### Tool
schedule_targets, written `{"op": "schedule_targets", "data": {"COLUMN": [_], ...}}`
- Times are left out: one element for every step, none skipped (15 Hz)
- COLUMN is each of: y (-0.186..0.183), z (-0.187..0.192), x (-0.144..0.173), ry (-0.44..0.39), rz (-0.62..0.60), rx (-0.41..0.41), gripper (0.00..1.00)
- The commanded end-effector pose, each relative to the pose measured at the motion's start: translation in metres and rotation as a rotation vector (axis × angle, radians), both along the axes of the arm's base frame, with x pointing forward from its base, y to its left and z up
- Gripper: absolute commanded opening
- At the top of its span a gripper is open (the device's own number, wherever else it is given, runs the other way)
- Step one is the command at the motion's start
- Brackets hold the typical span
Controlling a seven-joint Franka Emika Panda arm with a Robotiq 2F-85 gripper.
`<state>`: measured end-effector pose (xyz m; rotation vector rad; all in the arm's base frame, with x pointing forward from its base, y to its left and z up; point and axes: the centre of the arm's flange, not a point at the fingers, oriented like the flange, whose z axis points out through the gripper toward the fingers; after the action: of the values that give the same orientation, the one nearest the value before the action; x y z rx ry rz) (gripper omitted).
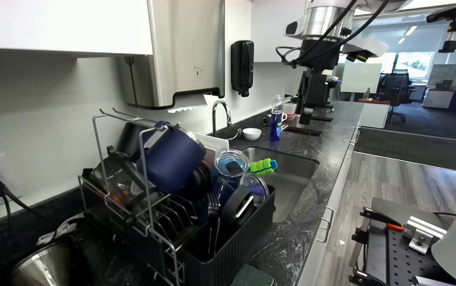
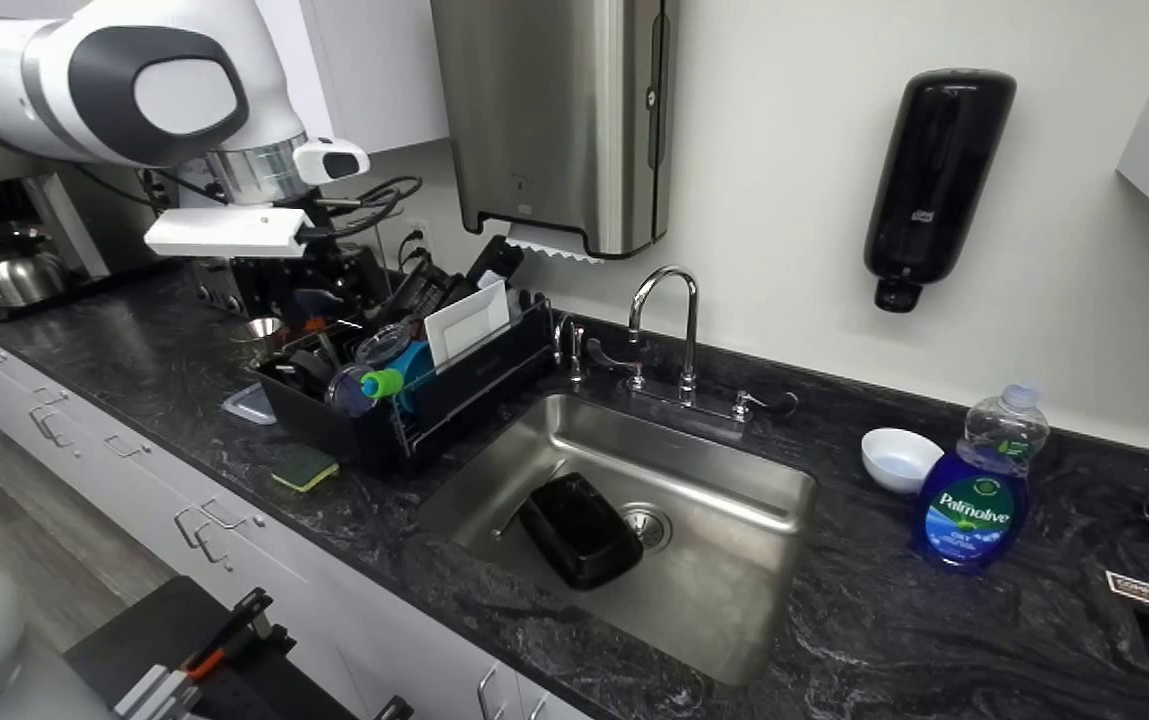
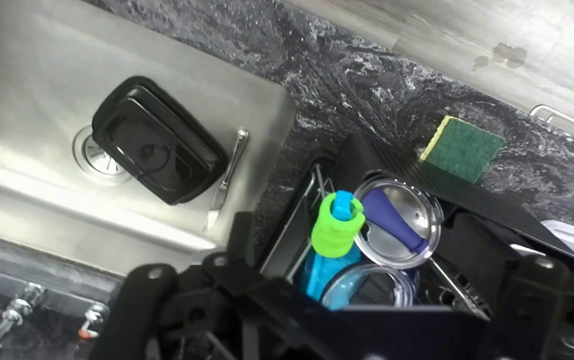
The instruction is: Remove the blue mug from the rack and put it in the sink.
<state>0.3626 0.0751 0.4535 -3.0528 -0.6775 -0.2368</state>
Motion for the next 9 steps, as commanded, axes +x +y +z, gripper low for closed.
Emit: {"op": "schedule_targets", "data": {"y": [0.019,0.026,0.033,0.037,0.041,0.042,0.042,0.040,0.037], "z": [-0.003,-0.003,-0.005,-0.007,-0.011,-0.014,-0.018,-0.021,-0.023], "x": [0.015,0.019,0.024,0.028,0.033,0.038,0.044,0.049,0.055], "ry": [-0.081,-0.107,-0.130,-0.147,-0.155,-0.150,-0.146,-0.140,-0.136], "rz": [0.182,0.231,0.279,0.323,0.370,0.422,0.469,0.515,0.560], "rx": [0.047,0.062,0.080,0.100,0.121,0.140,0.163,0.190,0.216], "gripper": [1.00,1.00,1.00,1.00,1.00,1.00,1.00,1.00,1.00]}}
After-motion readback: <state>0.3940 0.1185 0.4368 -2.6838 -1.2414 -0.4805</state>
